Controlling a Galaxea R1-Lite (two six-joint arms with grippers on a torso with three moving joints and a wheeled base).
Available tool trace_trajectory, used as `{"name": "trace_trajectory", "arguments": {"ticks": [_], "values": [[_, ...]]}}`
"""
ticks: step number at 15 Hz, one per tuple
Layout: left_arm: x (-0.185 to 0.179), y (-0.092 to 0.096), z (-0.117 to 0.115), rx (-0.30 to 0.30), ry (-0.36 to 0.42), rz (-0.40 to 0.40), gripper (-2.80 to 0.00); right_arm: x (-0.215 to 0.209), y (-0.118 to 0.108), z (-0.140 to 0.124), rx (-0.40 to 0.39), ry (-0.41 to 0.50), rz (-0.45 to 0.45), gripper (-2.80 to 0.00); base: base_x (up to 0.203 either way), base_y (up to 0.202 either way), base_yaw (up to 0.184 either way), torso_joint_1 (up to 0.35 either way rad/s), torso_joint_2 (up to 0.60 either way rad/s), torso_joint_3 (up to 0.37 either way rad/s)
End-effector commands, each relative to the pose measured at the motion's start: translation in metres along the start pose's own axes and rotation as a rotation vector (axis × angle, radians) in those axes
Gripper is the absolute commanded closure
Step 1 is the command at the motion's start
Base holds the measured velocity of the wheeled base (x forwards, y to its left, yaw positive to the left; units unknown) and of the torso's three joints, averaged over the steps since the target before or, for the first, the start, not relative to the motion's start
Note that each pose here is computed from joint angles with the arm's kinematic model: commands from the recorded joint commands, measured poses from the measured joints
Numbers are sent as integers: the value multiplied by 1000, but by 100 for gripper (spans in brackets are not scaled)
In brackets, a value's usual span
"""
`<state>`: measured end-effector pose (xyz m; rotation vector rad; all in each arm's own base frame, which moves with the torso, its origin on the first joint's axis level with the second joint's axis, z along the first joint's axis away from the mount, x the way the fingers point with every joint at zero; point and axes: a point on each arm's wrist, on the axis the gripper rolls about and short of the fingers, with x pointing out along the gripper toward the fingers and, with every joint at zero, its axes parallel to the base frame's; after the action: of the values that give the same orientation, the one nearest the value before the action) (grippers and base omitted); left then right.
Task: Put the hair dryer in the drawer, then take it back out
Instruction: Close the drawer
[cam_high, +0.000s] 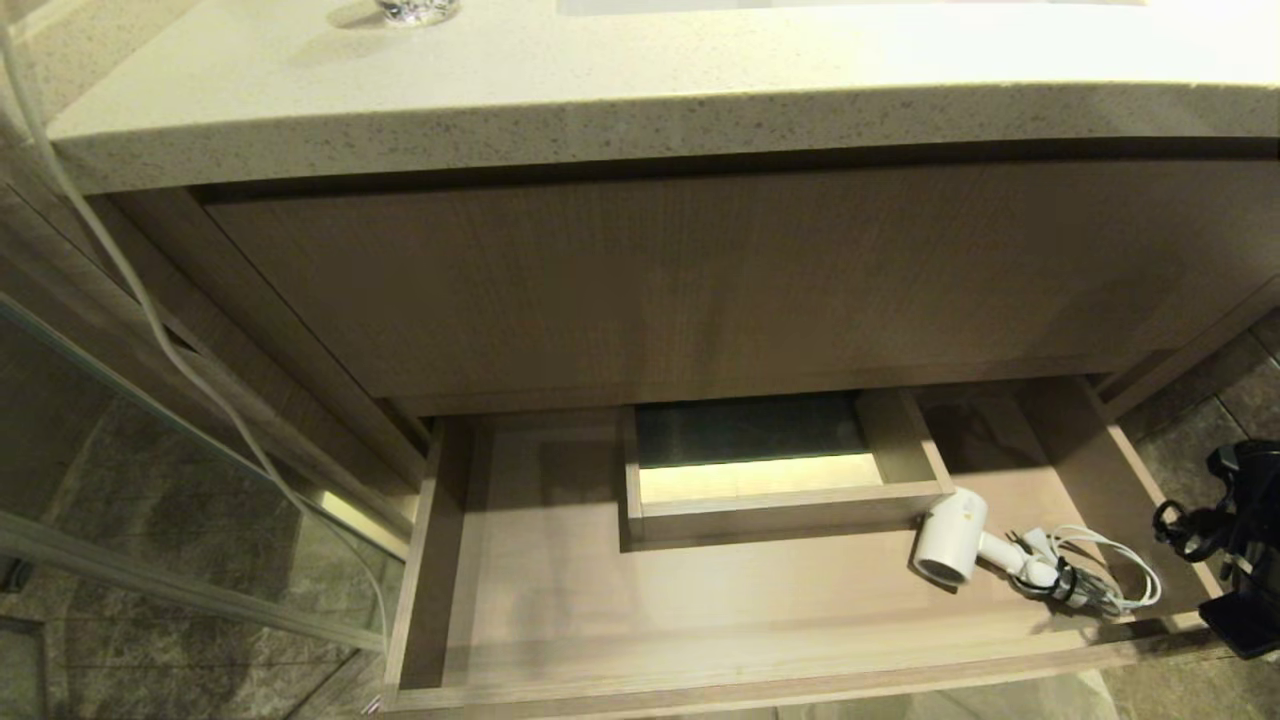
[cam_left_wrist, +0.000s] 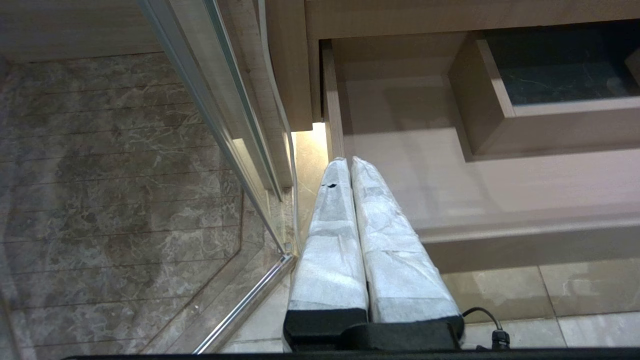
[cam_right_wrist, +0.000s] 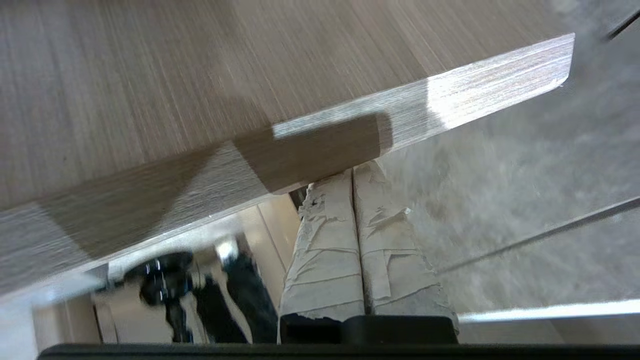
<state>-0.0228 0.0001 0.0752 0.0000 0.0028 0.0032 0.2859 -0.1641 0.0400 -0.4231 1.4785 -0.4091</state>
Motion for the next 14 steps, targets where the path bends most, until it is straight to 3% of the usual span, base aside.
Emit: {"name": "trace_trajectory", "arguments": {"ticks": [1,7,9,12,14], "values": [[0,0,0,0,0,0,0,-7,-4,6,20,-78,-14,0,0,0,0,0,0,0],[0,0,0,0,0,1,0,-20,-3,36,56,-330,-46,0,0,0,0,0,0,0],[0,0,0,0,0,0,0,-22,-2,40,57,-356,-50,0,0,0,0,0,0,0],[0,0,0,0,0,0,0,-44,-1,69,105,-580,-134,0,0,0,0,0,0,0],[0,0,0,0,0,0,0,-46,-1,71,111,-600,-139,0,0,0,0,0,0,0]]}}
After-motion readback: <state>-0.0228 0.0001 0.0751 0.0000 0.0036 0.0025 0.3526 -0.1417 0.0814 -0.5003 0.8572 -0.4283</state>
